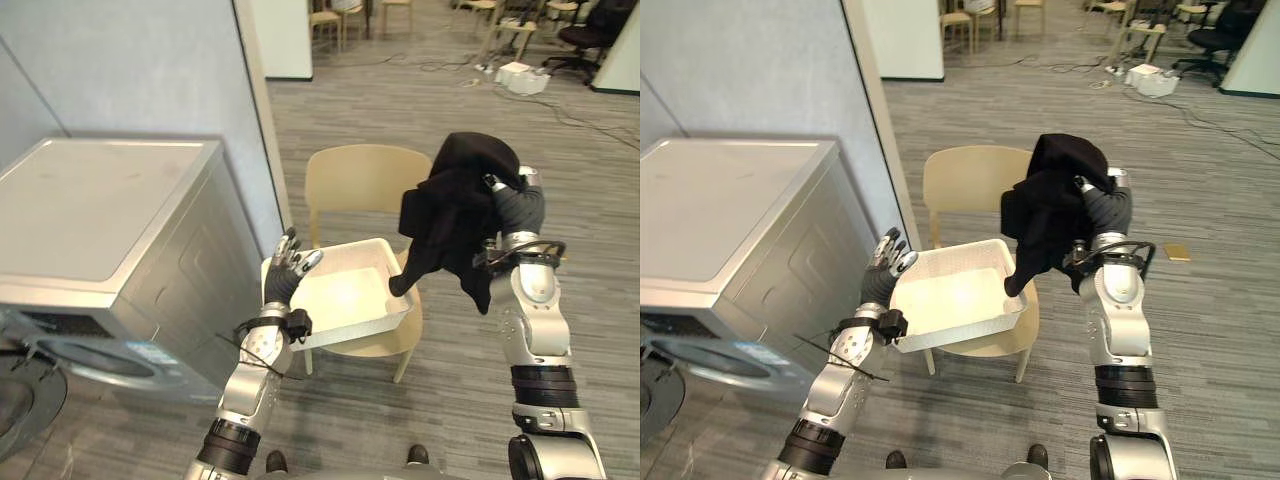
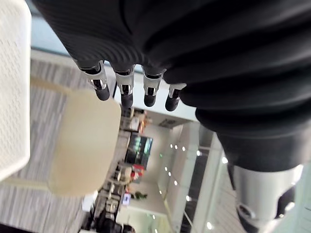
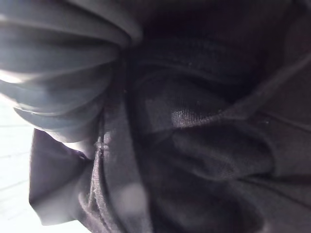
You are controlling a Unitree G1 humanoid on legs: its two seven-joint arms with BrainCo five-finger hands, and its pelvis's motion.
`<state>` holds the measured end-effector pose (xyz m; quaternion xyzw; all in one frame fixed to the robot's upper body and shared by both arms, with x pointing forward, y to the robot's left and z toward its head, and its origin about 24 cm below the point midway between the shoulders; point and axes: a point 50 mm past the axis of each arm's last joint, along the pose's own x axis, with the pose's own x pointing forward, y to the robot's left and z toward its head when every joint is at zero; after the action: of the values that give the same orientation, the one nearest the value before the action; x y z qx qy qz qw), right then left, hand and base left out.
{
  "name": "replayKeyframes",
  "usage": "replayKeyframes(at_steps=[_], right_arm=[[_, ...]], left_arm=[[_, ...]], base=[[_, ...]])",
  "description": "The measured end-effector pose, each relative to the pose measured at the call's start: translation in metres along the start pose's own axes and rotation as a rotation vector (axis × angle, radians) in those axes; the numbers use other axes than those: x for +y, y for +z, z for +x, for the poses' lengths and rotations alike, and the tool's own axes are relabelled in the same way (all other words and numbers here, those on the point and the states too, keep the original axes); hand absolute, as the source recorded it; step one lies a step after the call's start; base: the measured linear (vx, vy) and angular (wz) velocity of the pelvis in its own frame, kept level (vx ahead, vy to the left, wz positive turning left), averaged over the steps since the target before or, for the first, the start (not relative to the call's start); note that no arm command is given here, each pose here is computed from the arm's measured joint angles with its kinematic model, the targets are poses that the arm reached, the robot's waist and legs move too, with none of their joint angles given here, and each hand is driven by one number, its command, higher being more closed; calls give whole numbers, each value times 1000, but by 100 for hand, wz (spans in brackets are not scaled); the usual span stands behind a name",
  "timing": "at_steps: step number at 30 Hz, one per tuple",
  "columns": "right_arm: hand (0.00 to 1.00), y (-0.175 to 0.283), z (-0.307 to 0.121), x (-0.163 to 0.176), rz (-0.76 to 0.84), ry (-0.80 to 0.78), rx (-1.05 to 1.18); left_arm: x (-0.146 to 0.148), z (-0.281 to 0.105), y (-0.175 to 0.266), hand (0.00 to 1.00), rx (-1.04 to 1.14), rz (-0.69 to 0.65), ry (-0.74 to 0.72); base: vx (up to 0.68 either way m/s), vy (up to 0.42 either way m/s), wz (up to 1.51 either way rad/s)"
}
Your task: Pick up the laundry basket with both hands and put the clothes into the washing machine.
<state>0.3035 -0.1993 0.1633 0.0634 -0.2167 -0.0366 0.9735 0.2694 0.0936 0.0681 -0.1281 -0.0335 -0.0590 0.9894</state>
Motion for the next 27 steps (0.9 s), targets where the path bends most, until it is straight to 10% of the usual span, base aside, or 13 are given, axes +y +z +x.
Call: replayKeyframes(at_steps=[26,27], right_arm=[[100,0,-26,59,306,313,19],[100,0,-26,60,322,310,10]], left_arm=[[-97,26,27,0,-22,-69,-515],[-101,27,29,100,-27,-72,-530]], base=[[-11,-7,-11],[0,0,0]])
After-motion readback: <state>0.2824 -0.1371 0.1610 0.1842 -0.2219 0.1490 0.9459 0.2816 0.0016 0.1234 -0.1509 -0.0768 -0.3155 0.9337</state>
